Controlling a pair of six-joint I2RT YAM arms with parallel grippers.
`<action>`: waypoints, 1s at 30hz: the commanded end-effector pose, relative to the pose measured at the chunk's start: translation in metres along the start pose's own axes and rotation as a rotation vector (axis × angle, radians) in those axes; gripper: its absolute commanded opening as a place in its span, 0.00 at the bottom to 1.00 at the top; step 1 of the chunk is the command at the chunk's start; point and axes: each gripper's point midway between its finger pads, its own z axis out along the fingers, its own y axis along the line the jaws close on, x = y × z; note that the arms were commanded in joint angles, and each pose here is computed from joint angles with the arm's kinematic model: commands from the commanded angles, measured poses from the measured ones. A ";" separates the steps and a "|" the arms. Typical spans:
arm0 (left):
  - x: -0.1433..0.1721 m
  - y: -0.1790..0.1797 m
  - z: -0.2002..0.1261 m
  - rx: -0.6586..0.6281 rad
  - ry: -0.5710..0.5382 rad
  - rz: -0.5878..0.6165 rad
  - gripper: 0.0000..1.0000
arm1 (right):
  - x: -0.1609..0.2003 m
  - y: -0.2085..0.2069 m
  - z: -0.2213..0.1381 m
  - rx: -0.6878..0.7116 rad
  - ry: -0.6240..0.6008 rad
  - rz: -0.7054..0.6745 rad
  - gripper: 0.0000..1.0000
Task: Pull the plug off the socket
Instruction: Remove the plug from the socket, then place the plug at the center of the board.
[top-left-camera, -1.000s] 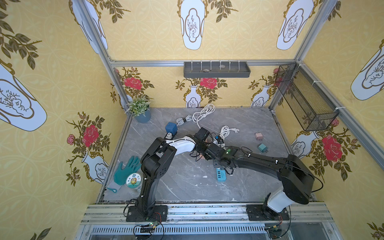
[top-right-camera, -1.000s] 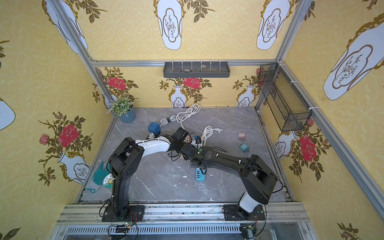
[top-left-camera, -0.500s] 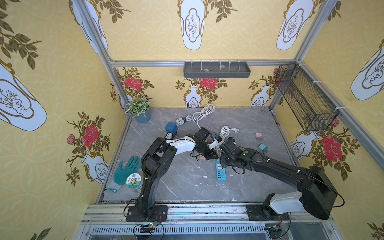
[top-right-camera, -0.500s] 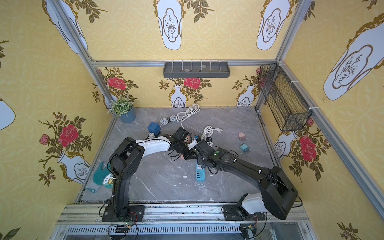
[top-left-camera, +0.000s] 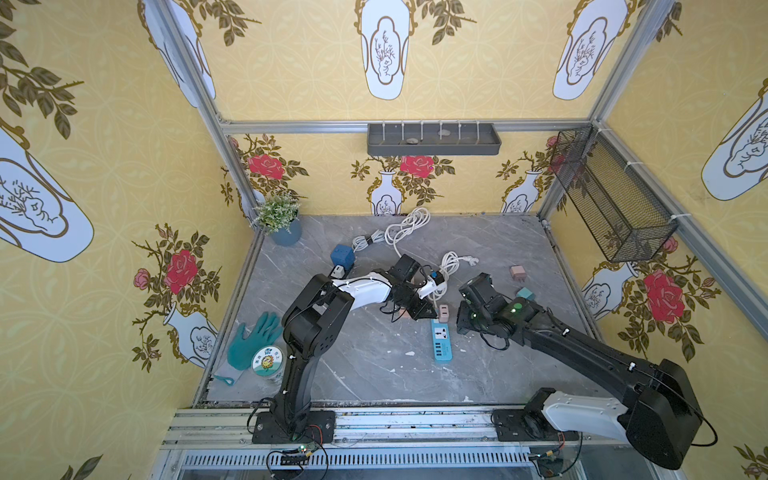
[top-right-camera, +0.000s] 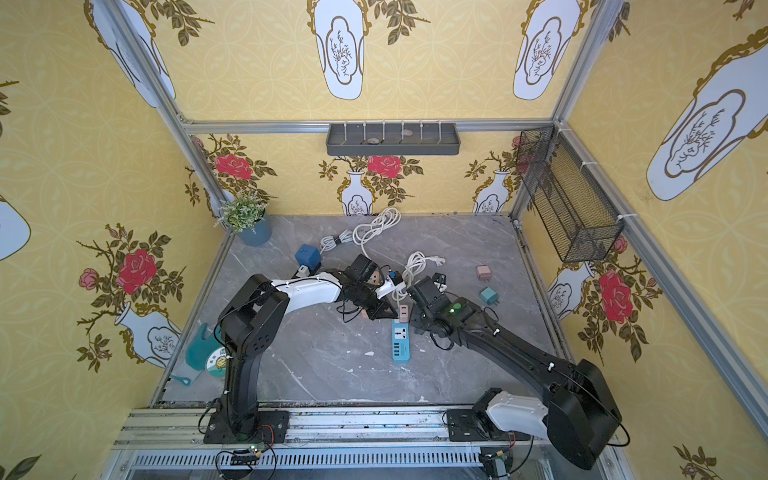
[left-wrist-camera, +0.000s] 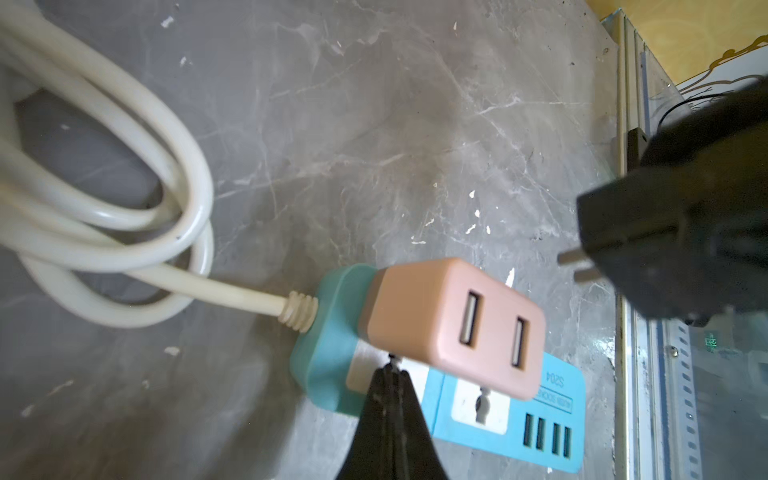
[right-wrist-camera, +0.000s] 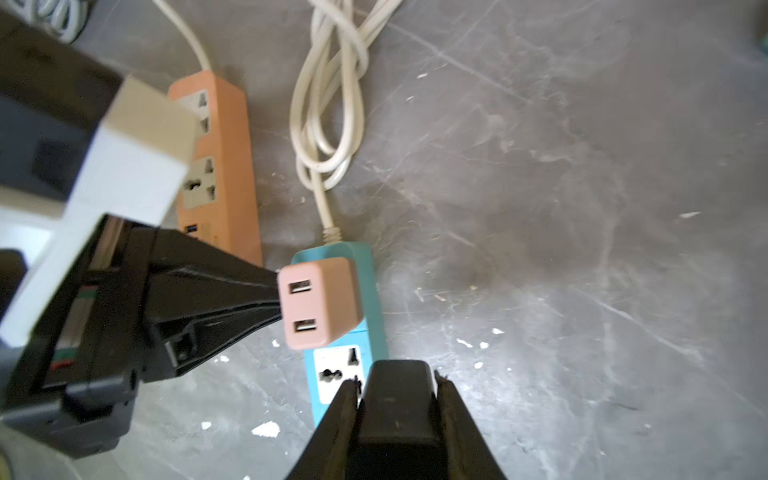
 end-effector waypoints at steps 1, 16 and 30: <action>0.051 0.023 0.006 -0.125 0.178 -0.087 0.00 | -0.006 -0.047 -0.007 0.192 -0.006 0.053 0.02; 0.051 0.023 0.006 -0.124 0.176 -0.086 0.00 | -0.065 -0.165 -0.010 0.664 0.024 0.182 0.02; 0.048 0.023 0.003 -0.130 0.170 -0.080 0.00 | -0.073 -0.231 0.032 0.918 0.162 0.182 0.05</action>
